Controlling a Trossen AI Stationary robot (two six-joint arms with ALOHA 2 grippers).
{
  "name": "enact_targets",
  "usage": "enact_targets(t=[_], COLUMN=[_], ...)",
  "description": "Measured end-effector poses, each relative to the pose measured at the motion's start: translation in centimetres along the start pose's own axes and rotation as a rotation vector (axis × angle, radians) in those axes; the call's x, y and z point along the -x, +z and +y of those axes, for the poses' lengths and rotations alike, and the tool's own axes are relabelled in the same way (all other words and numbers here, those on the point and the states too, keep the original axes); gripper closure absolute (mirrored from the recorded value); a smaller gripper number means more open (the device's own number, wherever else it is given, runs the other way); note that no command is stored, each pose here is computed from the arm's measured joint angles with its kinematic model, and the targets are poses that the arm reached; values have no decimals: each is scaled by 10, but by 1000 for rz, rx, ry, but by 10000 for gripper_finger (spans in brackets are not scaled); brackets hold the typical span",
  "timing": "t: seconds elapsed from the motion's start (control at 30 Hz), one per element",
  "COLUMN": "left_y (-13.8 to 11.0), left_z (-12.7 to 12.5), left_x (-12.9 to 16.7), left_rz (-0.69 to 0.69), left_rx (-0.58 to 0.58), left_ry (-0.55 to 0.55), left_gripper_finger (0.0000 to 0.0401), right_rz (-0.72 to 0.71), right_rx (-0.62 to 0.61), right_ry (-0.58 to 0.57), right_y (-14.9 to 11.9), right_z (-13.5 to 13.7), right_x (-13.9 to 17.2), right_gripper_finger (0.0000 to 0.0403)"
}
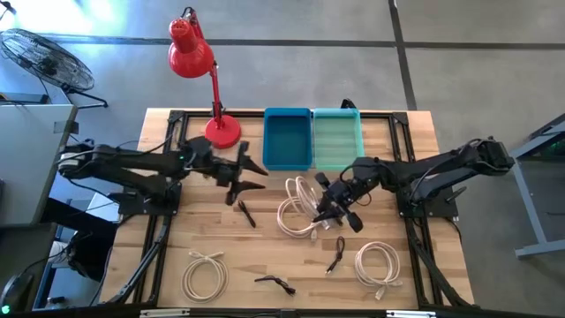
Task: Pick & Place USB Port
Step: Put the white charger cable into the blue bin
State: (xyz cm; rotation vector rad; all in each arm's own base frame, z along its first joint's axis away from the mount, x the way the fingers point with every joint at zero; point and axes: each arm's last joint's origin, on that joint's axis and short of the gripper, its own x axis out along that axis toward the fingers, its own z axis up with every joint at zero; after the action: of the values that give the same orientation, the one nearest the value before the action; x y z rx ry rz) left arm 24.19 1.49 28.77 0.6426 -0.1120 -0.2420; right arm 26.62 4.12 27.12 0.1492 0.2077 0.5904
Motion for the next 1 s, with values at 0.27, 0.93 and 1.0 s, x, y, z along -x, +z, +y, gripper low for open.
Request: enact_targets(t=[0.27,0.93,1.0], left_y=[-3,-10,-11], left_z=[12,16,16], left_x=[-36,-60,-62], left_rz=[-15,-59,-72], left_rx=[4,55,42], left_ry=[-78,-133,-122], left_gripper_finger=[226,226,226], right_rz=[9,26,25], right_rx=[-13,20,27], right_ry=[42,26,22], right_y=[-1,-2,-2], right_z=[2,0,0], right_x=[-1,1,1], right_gripper_finger=[372,372,372])
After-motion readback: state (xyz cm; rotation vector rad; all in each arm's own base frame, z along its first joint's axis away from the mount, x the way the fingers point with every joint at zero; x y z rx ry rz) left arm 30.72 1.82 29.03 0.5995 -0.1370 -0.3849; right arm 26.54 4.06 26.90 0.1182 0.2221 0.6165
